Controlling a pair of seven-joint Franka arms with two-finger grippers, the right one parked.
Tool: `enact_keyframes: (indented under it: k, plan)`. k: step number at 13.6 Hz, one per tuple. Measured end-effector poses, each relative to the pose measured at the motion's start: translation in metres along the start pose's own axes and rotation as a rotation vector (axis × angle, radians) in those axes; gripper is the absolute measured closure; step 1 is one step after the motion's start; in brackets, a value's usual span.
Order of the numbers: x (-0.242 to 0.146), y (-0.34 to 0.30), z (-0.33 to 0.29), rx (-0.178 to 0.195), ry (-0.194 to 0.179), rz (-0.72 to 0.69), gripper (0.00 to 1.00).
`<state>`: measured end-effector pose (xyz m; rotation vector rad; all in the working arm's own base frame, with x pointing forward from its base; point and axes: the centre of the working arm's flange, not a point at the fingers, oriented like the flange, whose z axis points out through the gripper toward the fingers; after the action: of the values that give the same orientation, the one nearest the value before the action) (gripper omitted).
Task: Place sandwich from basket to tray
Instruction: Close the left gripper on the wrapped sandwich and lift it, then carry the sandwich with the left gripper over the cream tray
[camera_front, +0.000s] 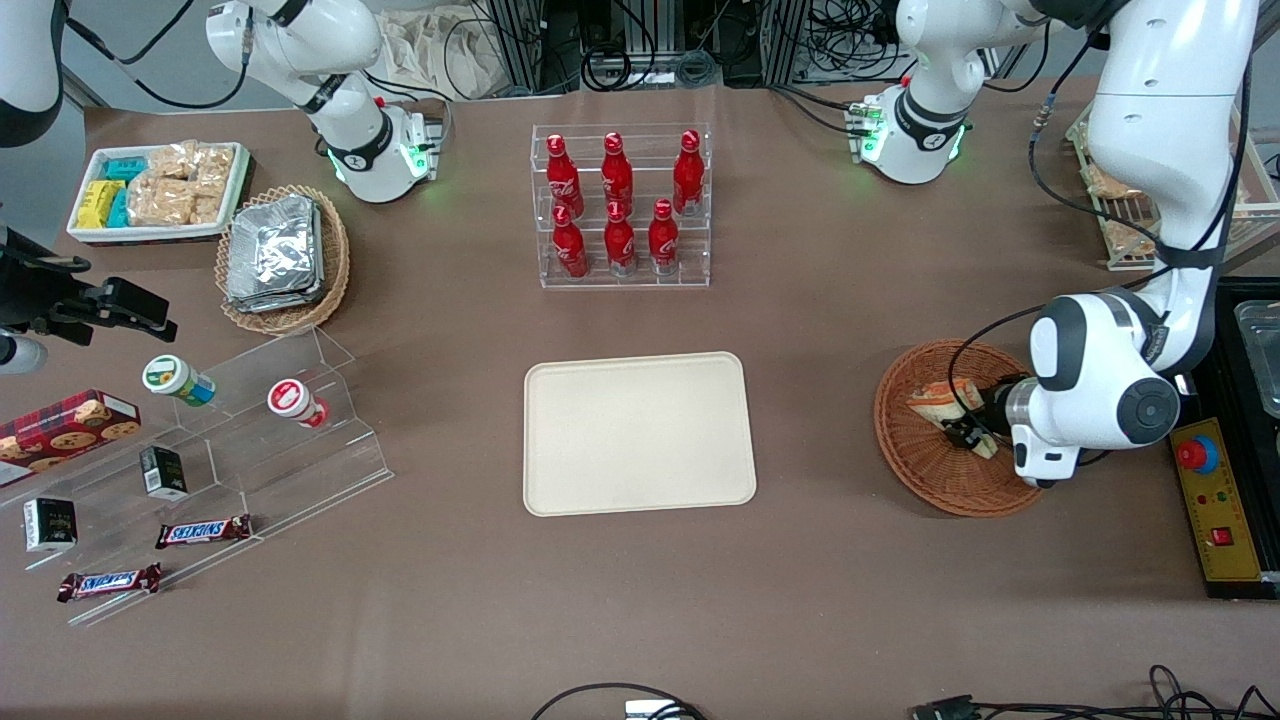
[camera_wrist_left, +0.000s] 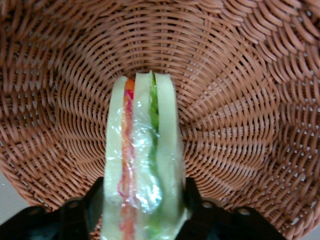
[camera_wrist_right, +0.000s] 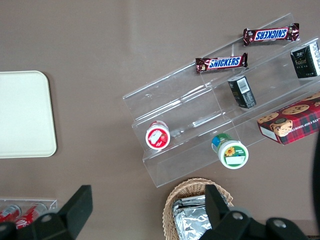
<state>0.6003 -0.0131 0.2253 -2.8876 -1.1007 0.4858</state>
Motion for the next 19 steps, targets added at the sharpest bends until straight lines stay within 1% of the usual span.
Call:
enact_keyframes:
  k: [1, 3, 5, 6, 8, 9, 10, 11, 13, 15, 16, 18, 19]
  plan:
    - [-0.001, 0.002, 0.000, 0.000, 0.001, -0.003, 0.48]
    - [-0.004, 0.005, -0.002, -0.002, 0.006, -0.001, 0.67]
    - [-0.010, 0.011, -0.011, -0.007, 0.016, 0.005, 0.80]
    - [-0.014, 0.014, -0.017, -0.005, 0.016, 0.011, 0.81]
    - [-0.029, 0.024, -0.038, 0.012, -0.007, 0.040, 0.81]
    - [-0.039, 0.033, -0.050, 0.016, -0.015, 0.068, 0.82]
    - [-0.051, 0.043, -0.063, 0.012, -0.013, 0.115, 0.85]
    - [-0.063, 0.054, -0.073, 0.003, -0.006, 0.179, 0.85]
    - [-0.087, 0.074, -0.086, -0.014, 0.008, 0.357, 0.85]
    - [-0.100, 0.088, -0.097, -0.030, 0.025, 0.548, 0.85]
    - [-0.107, 0.095, -0.103, -0.039, 0.034, 0.622, 0.85]
    - [-0.127, 0.114, -0.113, -0.060, 0.047, 0.708, 0.85]
    - [-0.138, 0.124, -0.114, -0.068, 0.046, 0.734, 0.85]
